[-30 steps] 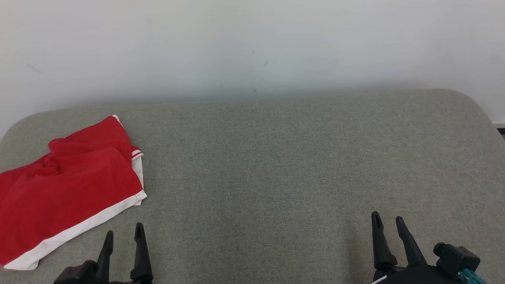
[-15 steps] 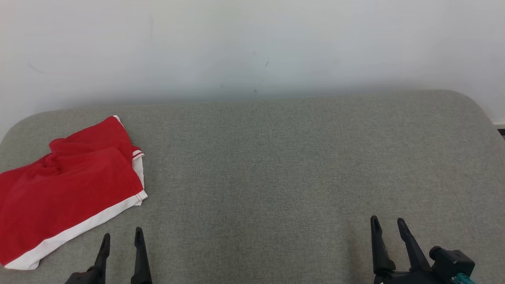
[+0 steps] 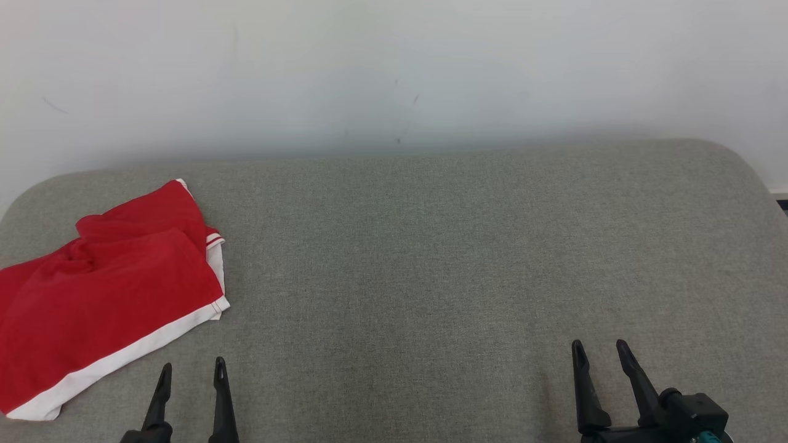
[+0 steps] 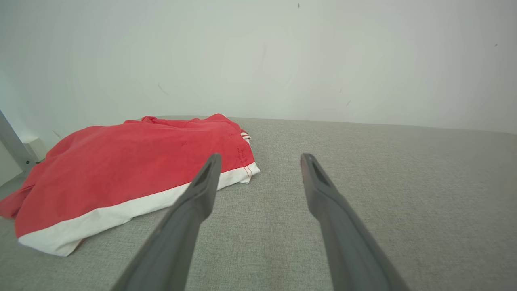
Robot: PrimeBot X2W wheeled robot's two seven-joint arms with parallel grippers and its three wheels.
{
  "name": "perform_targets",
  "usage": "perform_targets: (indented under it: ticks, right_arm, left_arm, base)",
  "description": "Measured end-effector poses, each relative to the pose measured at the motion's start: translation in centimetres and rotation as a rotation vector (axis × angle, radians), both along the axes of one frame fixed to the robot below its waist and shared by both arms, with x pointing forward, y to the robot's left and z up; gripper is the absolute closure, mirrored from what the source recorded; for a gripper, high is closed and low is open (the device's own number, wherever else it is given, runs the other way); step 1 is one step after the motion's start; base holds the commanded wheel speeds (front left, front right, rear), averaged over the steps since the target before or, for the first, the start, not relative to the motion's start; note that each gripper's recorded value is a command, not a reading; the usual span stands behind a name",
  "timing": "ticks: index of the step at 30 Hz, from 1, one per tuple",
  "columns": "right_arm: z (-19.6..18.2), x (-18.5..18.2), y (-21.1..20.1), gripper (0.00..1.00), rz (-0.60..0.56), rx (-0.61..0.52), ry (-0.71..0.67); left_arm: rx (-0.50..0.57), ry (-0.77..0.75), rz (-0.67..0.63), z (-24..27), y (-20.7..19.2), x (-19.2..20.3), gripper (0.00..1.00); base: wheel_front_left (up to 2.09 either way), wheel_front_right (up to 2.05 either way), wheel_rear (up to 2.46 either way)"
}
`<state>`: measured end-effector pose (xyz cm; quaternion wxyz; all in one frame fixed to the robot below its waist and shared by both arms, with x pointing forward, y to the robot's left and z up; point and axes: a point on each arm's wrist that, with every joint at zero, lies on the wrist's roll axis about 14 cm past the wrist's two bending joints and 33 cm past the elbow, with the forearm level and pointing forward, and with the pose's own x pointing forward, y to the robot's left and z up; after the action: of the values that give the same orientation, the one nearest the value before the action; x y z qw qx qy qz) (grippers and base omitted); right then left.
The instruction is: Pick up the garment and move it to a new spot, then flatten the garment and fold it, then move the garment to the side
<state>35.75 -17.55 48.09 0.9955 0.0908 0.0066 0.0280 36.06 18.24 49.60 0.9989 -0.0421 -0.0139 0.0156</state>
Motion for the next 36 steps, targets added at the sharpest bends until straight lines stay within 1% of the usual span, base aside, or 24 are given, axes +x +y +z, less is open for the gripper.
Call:
perform_targets:
  ticks: [11, 19, 36]
  right_arm:
    - [-0.16, -0.26, 0.4, 0.0, 0.022, -0.065, -0.008]
    - [-0.03, -0.17, 0.33, 0.0, 0.019, -0.067, -0.019]
    - [-0.02, -0.12, 0.53, 0.0, 0.024, -0.058, -0.02]
  left_arm:
    - [0.057, -0.017, 0.0, 0.14, 0.3, -0.42, 0.0]
    - [0.094, -0.028, -0.004, 0.25, 0.49, -0.43, 0.0]
    - [0.088, -0.018, -0.005, -0.13, 0.84, -0.59, 0.0]
  base:
    - [0.0, 0.0, 0.0]
    - [0.0, 0.0, 0.0]
    - [0.0, 0.0, 0.0]
